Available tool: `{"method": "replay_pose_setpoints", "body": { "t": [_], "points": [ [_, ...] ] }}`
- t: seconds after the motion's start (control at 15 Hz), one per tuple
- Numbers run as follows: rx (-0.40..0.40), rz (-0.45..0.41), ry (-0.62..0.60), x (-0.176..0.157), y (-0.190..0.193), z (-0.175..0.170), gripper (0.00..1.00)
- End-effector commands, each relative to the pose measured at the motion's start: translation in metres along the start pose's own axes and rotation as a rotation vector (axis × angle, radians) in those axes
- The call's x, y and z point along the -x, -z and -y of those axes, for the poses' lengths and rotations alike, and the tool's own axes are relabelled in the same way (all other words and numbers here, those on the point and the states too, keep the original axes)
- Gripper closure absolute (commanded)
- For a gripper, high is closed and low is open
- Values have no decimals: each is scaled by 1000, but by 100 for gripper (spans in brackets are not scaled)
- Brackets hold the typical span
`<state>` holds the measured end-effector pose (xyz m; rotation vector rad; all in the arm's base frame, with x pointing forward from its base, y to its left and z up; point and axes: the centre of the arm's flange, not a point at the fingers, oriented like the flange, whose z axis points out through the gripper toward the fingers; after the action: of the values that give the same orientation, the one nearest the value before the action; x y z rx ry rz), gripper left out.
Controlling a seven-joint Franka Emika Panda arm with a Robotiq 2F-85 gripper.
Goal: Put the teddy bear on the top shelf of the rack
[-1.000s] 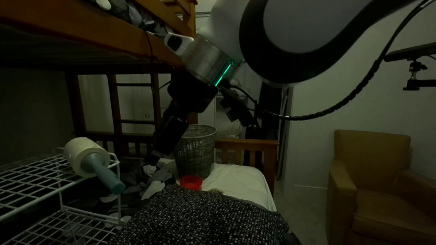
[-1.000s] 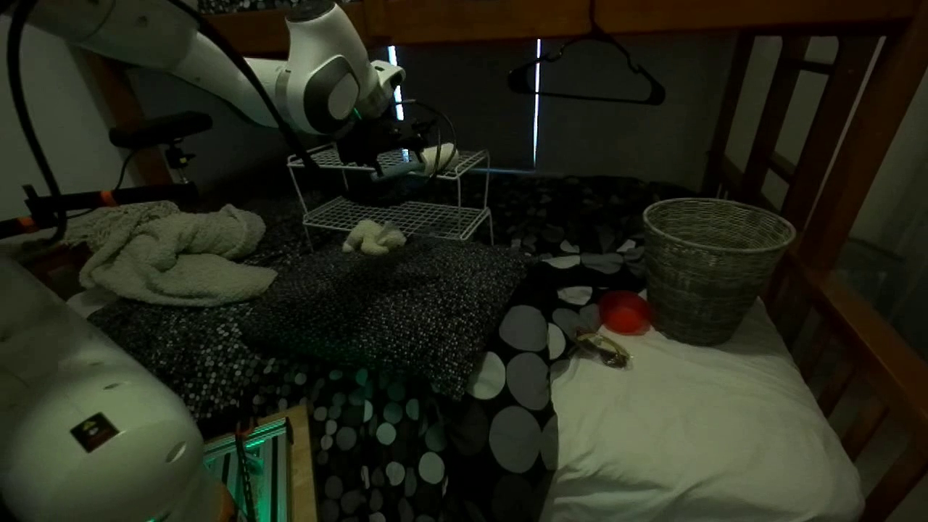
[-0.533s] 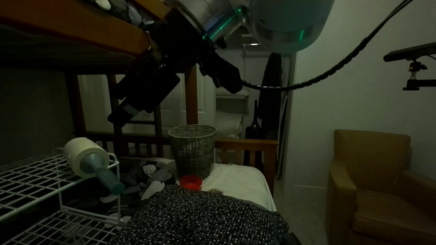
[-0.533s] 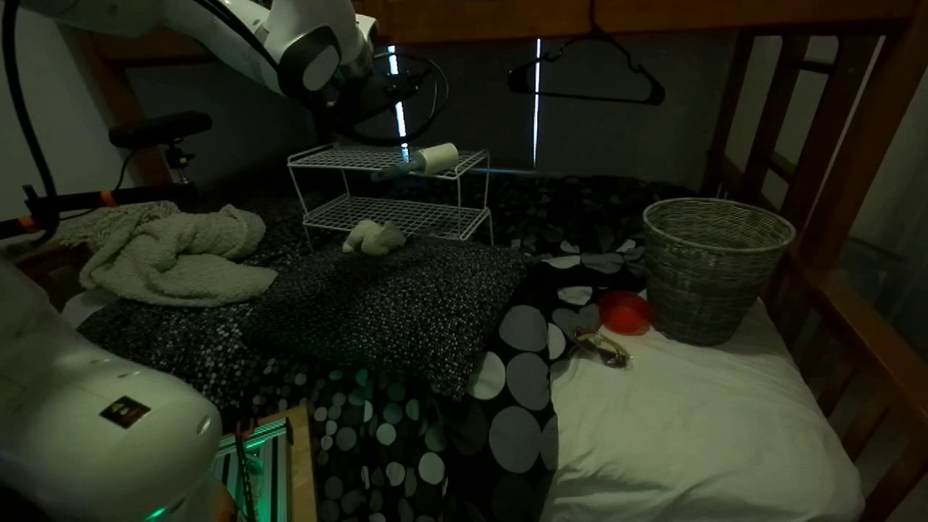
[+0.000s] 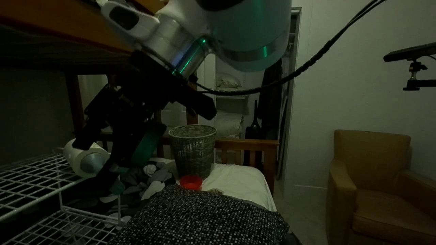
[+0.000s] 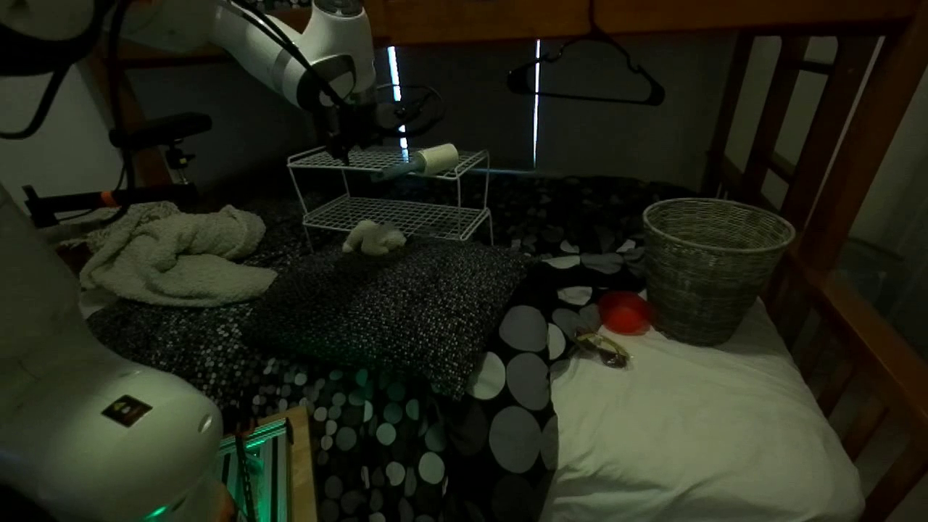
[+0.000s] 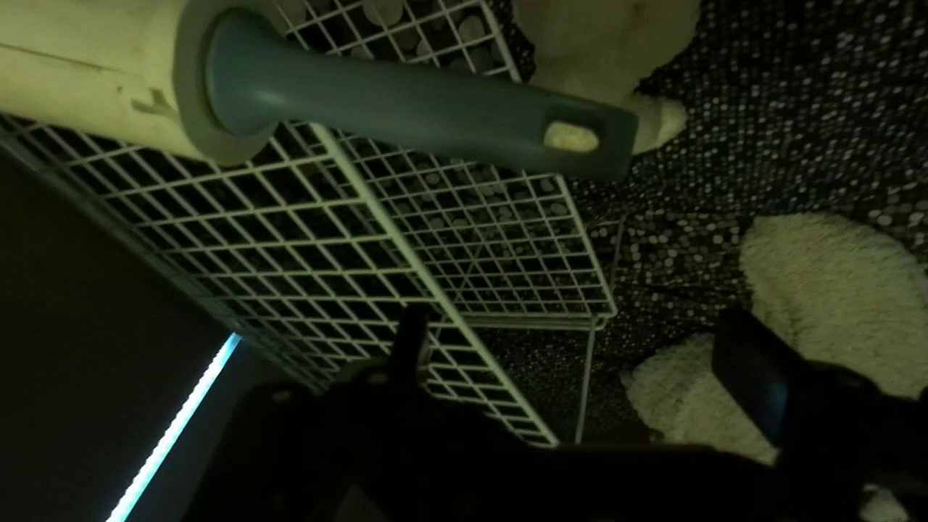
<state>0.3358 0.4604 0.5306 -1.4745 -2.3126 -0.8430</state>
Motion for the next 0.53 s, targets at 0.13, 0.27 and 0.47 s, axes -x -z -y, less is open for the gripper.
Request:
{"method": "replay_pose_setpoints", "body": {
  "t": [0.13, 0.27, 0.47],
  "points": [
    [-46, 57, 60, 0, -28, -1, 0],
    [-52, 55, 62, -2, -34, -2, 0],
    [-45, 56, 58, 0, -31, -4, 0]
  ]
}}
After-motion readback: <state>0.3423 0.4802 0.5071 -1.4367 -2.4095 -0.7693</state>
